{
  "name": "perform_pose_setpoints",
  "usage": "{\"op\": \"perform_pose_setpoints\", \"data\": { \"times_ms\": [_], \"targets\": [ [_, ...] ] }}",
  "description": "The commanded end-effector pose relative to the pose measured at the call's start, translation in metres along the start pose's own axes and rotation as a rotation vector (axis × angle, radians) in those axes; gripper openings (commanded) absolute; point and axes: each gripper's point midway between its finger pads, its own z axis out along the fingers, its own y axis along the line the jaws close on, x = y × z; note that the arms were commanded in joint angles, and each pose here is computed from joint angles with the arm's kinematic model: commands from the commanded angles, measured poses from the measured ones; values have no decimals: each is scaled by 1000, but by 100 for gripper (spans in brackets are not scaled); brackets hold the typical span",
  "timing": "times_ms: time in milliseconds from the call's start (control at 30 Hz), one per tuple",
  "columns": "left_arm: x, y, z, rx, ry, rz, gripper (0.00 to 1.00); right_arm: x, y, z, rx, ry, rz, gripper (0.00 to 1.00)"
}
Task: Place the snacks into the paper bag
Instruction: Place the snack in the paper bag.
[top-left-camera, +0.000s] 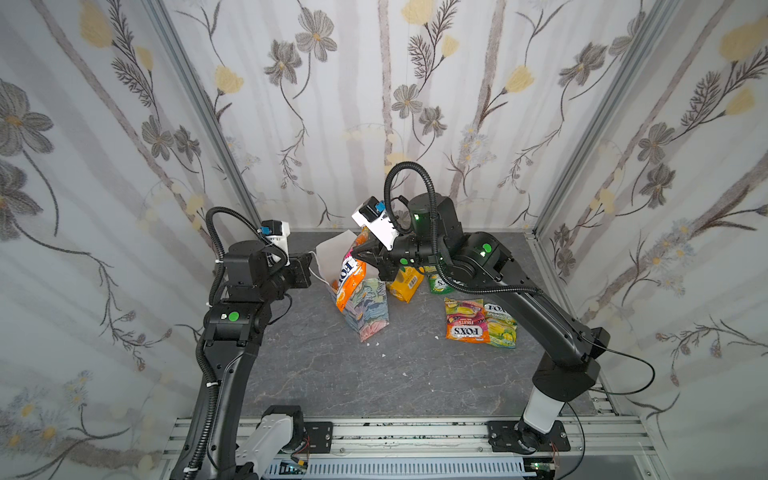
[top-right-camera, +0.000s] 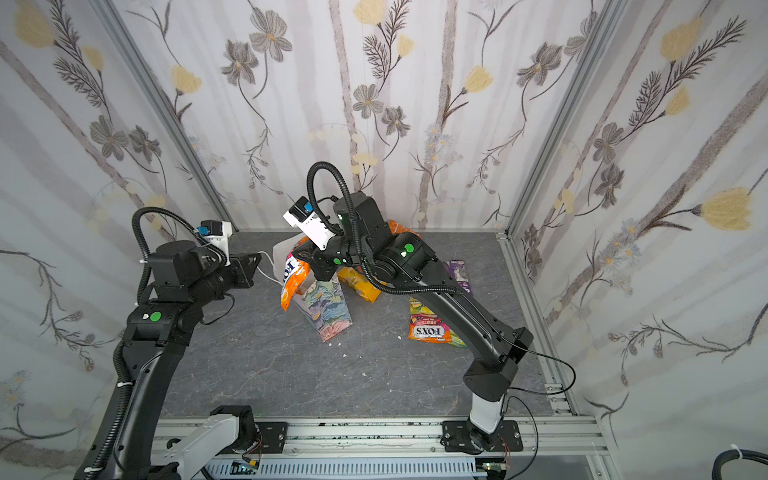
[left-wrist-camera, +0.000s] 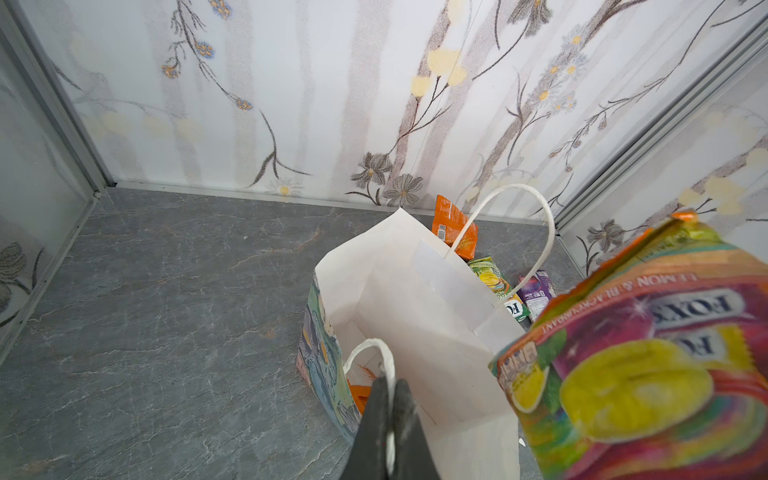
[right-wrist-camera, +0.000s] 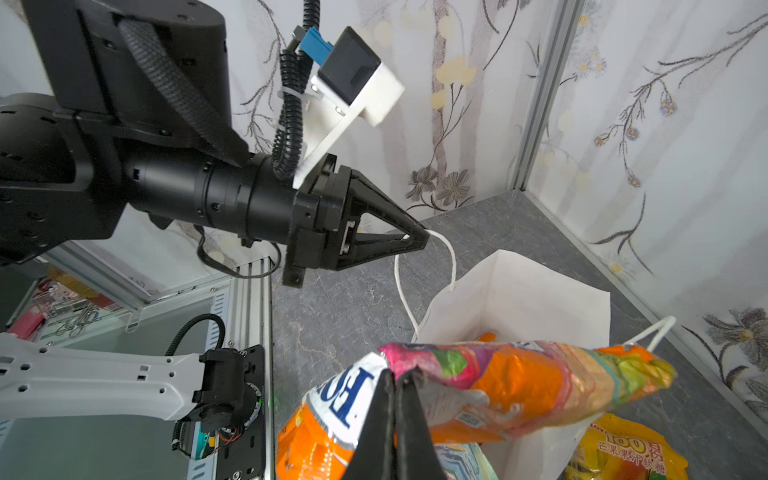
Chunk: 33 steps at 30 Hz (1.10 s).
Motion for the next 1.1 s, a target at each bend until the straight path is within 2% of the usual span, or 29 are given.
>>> {"op": "perform_pose_setpoints", "data": {
  "times_ms": [0, 300, 333, 533, 900, 1067],
  "targets": [
    [-4, -2, -2, 8, -17, 12, 0, -18, -21, 7, 36, -67, -42, 0],
    [-1, 1, -3, -10, -7, 21, 0, -2, -51, 36, 2, -26, -31, 0],
    [-1, 1, -2, -12, -5, 22, 0, 3, -70, 33, 29, -16, -15, 0],
    [-3, 0, -6, -16, -3, 20, 0, 19, -83, 41, 51, 29, -30, 0],
    [1, 3, -2, -21, -2, 8, 0, 38, -107, 45, 244, 115, -52, 0],
    [-1, 2, -2, -14, -12, 3, 0, 42, -108, 46, 261, 132, -47, 0]
  ]
}}
